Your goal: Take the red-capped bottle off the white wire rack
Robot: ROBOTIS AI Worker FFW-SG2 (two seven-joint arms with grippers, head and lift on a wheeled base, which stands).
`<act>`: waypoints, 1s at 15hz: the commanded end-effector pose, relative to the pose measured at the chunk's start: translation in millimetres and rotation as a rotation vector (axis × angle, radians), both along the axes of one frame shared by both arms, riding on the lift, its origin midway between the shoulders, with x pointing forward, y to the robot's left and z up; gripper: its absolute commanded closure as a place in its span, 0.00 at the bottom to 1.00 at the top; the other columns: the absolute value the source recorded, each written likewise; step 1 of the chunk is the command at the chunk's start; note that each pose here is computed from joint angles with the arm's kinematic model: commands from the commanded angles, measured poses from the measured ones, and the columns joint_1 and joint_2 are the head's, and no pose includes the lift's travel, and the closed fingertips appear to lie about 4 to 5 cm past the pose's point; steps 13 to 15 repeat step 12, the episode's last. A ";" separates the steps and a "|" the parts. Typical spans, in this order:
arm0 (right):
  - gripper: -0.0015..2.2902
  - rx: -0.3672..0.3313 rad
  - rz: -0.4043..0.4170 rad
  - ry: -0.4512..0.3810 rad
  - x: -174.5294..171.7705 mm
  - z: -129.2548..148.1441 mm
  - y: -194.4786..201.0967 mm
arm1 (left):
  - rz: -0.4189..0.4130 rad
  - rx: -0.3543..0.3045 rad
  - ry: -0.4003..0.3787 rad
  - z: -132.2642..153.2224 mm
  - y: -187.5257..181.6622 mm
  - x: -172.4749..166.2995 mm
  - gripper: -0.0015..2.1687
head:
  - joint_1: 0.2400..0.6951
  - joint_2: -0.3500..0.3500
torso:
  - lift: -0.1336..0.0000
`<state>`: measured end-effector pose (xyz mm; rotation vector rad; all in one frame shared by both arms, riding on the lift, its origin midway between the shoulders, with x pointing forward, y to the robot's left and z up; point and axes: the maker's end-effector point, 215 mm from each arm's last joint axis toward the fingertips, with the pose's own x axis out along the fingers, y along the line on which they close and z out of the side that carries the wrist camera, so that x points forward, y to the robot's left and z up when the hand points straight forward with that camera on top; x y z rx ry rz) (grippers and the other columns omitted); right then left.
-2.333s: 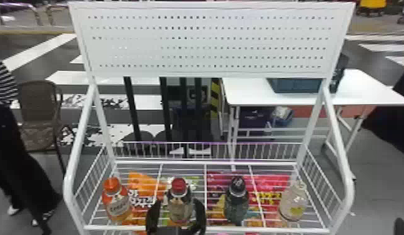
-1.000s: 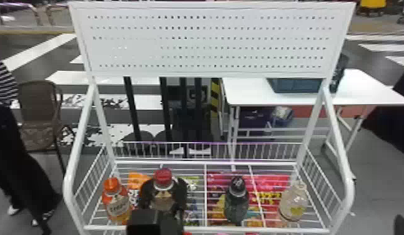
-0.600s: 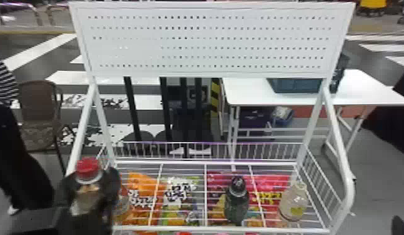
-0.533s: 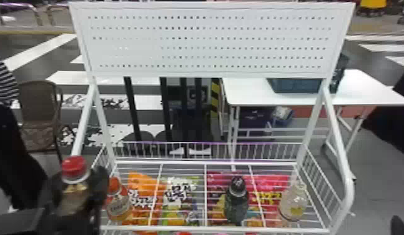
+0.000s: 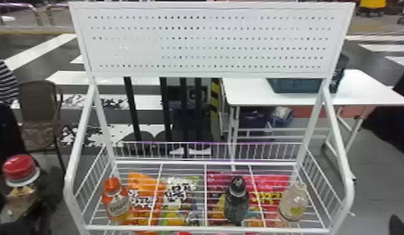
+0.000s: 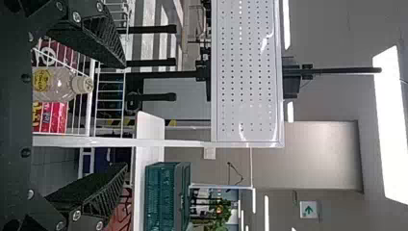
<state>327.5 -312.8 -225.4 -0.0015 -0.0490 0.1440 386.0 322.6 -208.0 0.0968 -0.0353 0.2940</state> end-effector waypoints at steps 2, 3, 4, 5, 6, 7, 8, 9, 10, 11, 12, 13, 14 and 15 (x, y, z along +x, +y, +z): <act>0.08 0.006 0.004 -0.001 -0.1 1.1 2.6 | -0.017 -0.010 0.003 5.6 0.0 -1.4 0.61 | 0.57 0.50 | 1.00; 0.08 0.004 0.005 -0.003 0.0 1.8 3.1 | -0.015 -0.013 0.004 5.2 0.0 -1.6 0.61 | 0.57 0.50 | 1.00; 0.08 0.004 0.004 -0.001 -0.1 1.1 2.7 | -0.017 -0.012 0.005 5.7 -0.5 -1.2 0.61 | 0.57 0.50 | 1.00; 0.08 0.005 0.002 -0.003 -0.3 1.2 2.0 | -0.018 -0.009 0.017 3.3 -0.9 -0.6 0.61 | 0.57 0.50 | 1.00; 0.08 0.004 0.001 0.001 -0.3 -0.5 1.6 | -0.016 -0.009 0.017 3.3 -0.5 -0.7 0.61 | 0.57 0.50 | 1.00; 0.08 0.004 0.001 0.001 -0.3 -0.5 1.6 | -0.016 -0.009 0.017 3.3 -0.5 -0.7 0.61 | 0.57 0.50 | 1.00; 0.08 0.005 0.001 -0.002 -0.3 0.5 1.6 | -0.016 -0.010 0.017 3.1 -0.9 -0.8 0.61 | 0.57 0.50 | 1.00; 0.08 0.005 0.001 -0.002 -0.3 0.5 1.6 | -0.017 -0.017 0.020 0.9 -2.6 -1.0 0.61 | 0.57 0.50 | 1.00; 0.08 0.005 0.002 -0.003 -0.3 1.2 2.0 | -0.019 -0.022 0.027 -2.7 -4.8 -1.4 0.61 | 0.57 0.50 | 1.00; 0.08 0.006 0.003 -0.004 0.0 1.4 2.5 | -0.022 -0.028 0.035 -8.5 -9.9 -1.8 0.61 | 0.57 0.50 | 1.00; 0.08 0.006 0.002 -0.003 0.0 0.7 2.1 | -0.037 -0.035 0.052 -19.9 -23.1 -1.6 0.61 | 0.57 0.50 | 1.00; 0.08 0.006 0.002 -0.003 0.0 0.7 2.1 | -0.037 -0.035 0.052 -19.9 -23.1 -1.6 0.61 | 0.57 0.50 | 1.00; 0.08 0.006 0.002 -0.003 0.0 0.7 2.1 | -0.037 -0.035 0.052 -19.9 -23.1 -1.6 0.61 | 0.57 0.50 | 1.00; 0.08 0.006 0.002 -0.003 0.0 0.7 2.1 | -0.037 -0.035 0.052 -19.9 -23.1 -1.6 0.61 | 0.57 0.50 | 1.00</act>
